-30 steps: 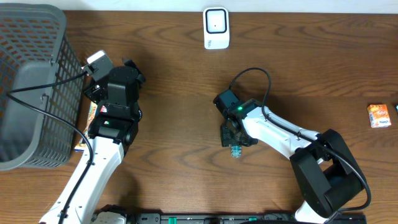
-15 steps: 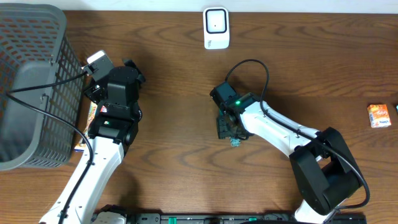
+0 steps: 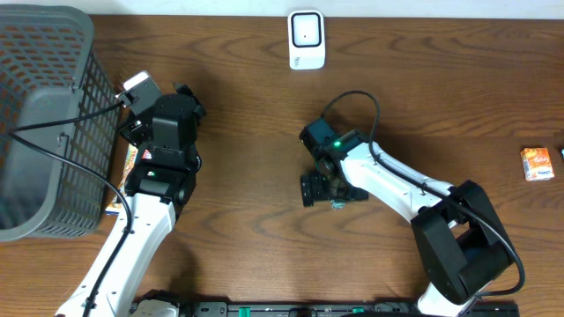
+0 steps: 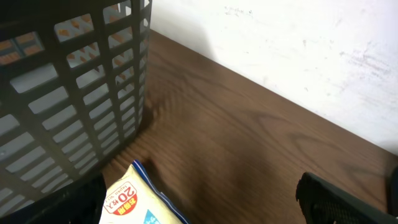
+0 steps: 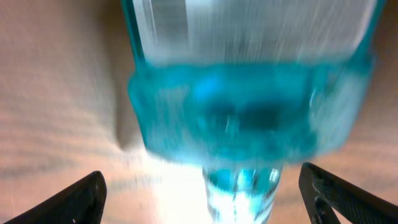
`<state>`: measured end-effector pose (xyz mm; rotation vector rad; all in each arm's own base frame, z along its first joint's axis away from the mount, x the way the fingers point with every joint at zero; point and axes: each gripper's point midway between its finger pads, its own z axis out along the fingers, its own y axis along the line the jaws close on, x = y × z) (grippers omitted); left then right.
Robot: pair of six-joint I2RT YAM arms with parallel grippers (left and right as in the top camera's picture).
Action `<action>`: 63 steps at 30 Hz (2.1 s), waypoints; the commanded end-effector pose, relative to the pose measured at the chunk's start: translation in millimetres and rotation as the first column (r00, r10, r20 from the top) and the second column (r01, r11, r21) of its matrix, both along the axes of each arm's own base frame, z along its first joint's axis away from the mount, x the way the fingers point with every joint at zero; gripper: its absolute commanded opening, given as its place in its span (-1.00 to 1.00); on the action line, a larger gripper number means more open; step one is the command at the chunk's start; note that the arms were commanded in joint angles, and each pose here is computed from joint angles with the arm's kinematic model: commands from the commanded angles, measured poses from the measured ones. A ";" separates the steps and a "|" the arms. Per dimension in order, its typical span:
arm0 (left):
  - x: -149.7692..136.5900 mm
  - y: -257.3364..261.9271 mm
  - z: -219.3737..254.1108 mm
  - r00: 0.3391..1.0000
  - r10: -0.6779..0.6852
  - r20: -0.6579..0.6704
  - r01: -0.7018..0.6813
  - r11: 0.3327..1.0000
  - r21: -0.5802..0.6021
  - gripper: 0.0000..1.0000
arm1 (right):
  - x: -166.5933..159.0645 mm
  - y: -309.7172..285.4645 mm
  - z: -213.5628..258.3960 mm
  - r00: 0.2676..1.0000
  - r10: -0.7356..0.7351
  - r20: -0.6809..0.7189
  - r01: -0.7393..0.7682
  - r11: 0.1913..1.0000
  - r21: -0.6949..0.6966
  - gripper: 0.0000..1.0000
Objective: Scan the item barcode
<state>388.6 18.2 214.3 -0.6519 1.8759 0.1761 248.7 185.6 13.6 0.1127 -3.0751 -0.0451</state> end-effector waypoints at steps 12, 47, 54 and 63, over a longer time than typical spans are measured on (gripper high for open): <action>-4.0 6.2 -7.6 0.999 0.027 -0.028 -0.026 1.000 0.017 0.96 | 16.7 -37.2 2.1 0.993 -0.072 0.091 0.086 0.984 -0.155 0.46; -10.5 7.6 -18.0 0.996 0.027 -0.085 -0.025 0.999 0.030 0.96 | 70.6 -8.8 72.5 0.939 0.135 0.316 -0.128 0.991 -0.045 -0.74; -10.6 7.7 -18.1 0.996 0.028 -0.085 -0.025 0.999 0.030 0.96 | 68.9 -14.2 116.3 0.903 0.206 0.377 -0.196 0.979 -0.065 -0.63; -10.6 7.6 -18.1 0.996 0.028 -0.085 -0.025 0.999 0.030 0.96 | 64.8 -16.8 112.1 0.929 0.069 0.364 -0.063 0.998 -0.029 -0.51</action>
